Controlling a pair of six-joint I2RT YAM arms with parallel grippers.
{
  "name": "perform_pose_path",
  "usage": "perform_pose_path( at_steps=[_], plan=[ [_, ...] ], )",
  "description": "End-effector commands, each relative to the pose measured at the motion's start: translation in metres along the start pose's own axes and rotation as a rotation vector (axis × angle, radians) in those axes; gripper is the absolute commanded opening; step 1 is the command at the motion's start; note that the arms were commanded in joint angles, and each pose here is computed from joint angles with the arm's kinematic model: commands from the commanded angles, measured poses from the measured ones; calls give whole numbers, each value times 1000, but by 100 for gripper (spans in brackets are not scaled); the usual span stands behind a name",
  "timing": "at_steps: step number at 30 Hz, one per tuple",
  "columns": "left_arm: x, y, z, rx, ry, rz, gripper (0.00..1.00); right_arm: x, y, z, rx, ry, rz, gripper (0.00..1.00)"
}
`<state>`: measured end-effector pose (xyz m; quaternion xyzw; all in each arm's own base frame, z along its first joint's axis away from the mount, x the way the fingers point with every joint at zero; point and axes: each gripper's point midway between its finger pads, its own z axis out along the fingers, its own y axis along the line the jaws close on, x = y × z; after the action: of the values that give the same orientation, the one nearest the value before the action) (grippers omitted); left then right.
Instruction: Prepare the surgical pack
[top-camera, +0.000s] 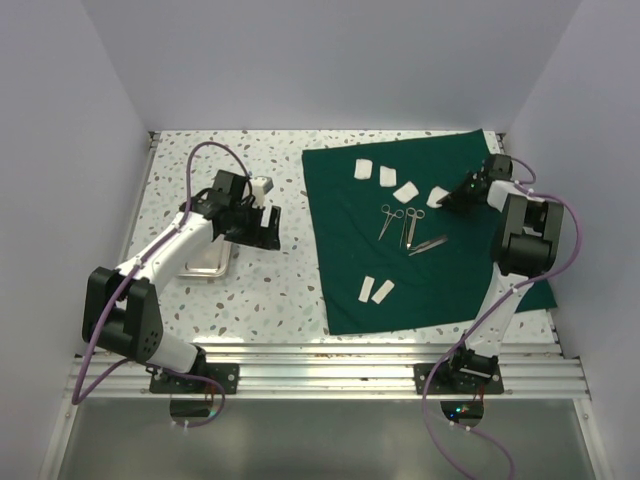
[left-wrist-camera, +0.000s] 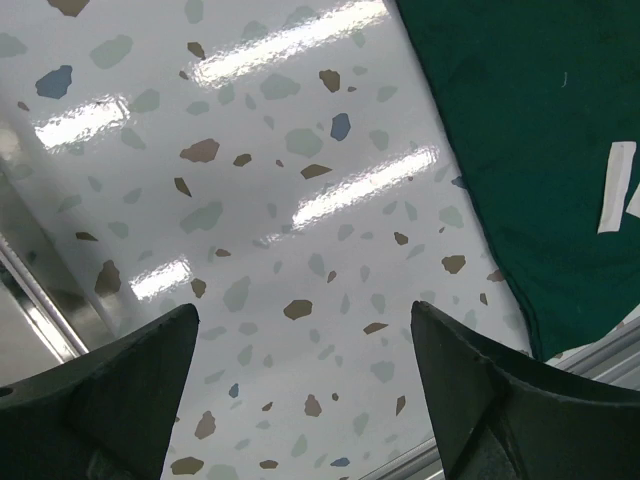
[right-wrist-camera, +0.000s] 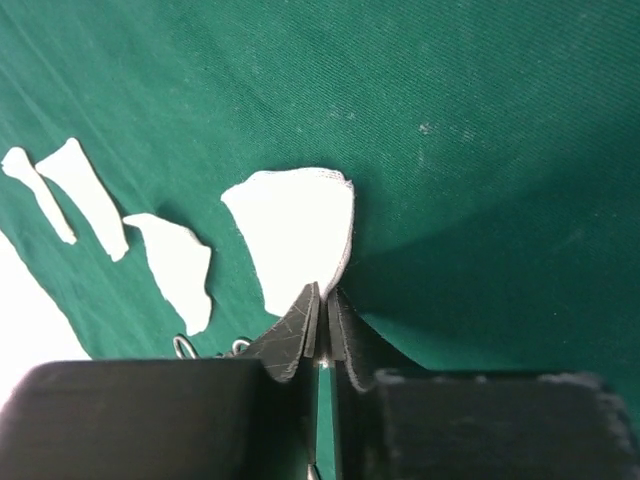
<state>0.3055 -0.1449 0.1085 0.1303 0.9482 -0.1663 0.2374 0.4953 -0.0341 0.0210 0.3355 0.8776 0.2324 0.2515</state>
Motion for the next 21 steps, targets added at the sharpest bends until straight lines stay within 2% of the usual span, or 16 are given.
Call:
perform_pose_path(
  at_steps=[1, 2, 6, 11, 13, 14, 16, 17, 21],
  plan=[
    [-17, -12, -3, 74, -77, -9, 91, -5, 13, -5, -18, -11, -13, 3],
    [-21, -15, -3, 87, -93, -11, 93, -5, 15, -7, -21, -7, -15, 0],
    [-29, -27, -7, 147, -137, -40, 96, -19, 36, -27, -48, -26, -39, 0],
    [-44, -51, -21, 308, -208, -98, 96, 1, 85, -65, -127, -18, -84, 0],
    [-45, -59, -28, 415, -214, -155, 96, 32, 105, -73, -164, 29, -124, 0],
    [-55, -61, -33, 454, -256, -158, 96, 41, 120, -89, -198, 27, -145, 0],
    [-57, -73, -45, 558, -267, -204, 96, 84, 138, -98, -237, 100, -190, 0],
    [-60, -74, -46, 586, -301, -207, 96, 93, 151, -117, -274, 88, -211, 0],
    [-64, -88, -58, 722, -318, -294, 97, 191, 193, -145, -420, 230, -333, 0]
  ],
)
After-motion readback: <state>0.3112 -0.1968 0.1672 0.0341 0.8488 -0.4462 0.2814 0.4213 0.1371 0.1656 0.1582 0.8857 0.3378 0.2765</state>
